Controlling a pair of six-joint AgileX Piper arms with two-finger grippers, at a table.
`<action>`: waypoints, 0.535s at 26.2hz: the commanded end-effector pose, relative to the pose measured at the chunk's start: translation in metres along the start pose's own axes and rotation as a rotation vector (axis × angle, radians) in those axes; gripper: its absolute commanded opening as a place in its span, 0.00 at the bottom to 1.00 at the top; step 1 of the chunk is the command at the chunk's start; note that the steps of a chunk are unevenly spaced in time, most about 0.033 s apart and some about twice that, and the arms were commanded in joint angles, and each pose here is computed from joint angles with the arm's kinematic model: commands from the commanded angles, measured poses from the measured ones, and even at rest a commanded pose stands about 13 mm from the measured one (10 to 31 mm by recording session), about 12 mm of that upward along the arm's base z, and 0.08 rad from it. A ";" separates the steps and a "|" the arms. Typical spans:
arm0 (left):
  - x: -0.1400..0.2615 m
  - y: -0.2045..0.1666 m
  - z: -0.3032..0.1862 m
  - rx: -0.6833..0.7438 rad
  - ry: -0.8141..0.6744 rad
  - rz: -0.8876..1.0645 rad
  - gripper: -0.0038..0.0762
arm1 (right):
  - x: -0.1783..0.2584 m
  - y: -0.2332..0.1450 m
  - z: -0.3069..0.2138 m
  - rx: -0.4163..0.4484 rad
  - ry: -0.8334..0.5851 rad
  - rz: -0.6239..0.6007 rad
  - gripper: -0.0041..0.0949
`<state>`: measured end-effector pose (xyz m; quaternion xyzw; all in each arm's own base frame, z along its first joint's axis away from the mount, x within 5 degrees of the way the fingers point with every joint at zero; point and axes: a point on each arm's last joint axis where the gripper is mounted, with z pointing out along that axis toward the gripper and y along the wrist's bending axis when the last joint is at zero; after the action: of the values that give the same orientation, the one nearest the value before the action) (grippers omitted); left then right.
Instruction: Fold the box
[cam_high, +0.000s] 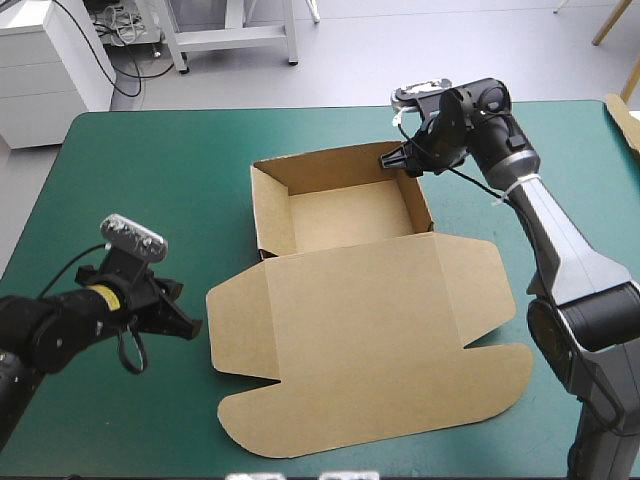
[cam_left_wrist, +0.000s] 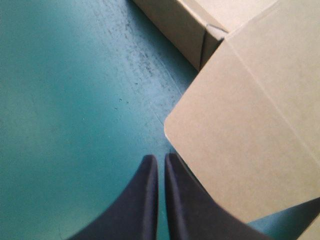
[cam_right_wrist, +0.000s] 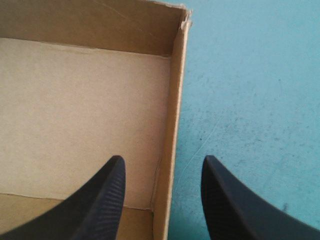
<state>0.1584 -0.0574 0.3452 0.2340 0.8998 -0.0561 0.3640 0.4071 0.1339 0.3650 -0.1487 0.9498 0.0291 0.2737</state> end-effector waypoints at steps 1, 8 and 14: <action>0.022 -0.004 -0.010 -0.027 -0.158 -0.008 0.04 | -0.007 -0.003 -0.004 0.010 -0.060 -0.003 0.49; 0.087 -0.017 -0.023 -0.041 -0.266 -0.012 0.04 | -0.003 -0.001 0.046 0.010 0.041 -0.007 0.48; 0.118 -0.024 -0.035 -0.043 -0.378 -0.030 0.04 | -0.002 -0.004 0.058 0.043 0.060 -0.023 0.34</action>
<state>0.0570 -0.0243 0.2803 0.2184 0.8460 -0.0644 0.4822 0.4444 0.1449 0.2817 -0.1551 0.9687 0.0069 0.1938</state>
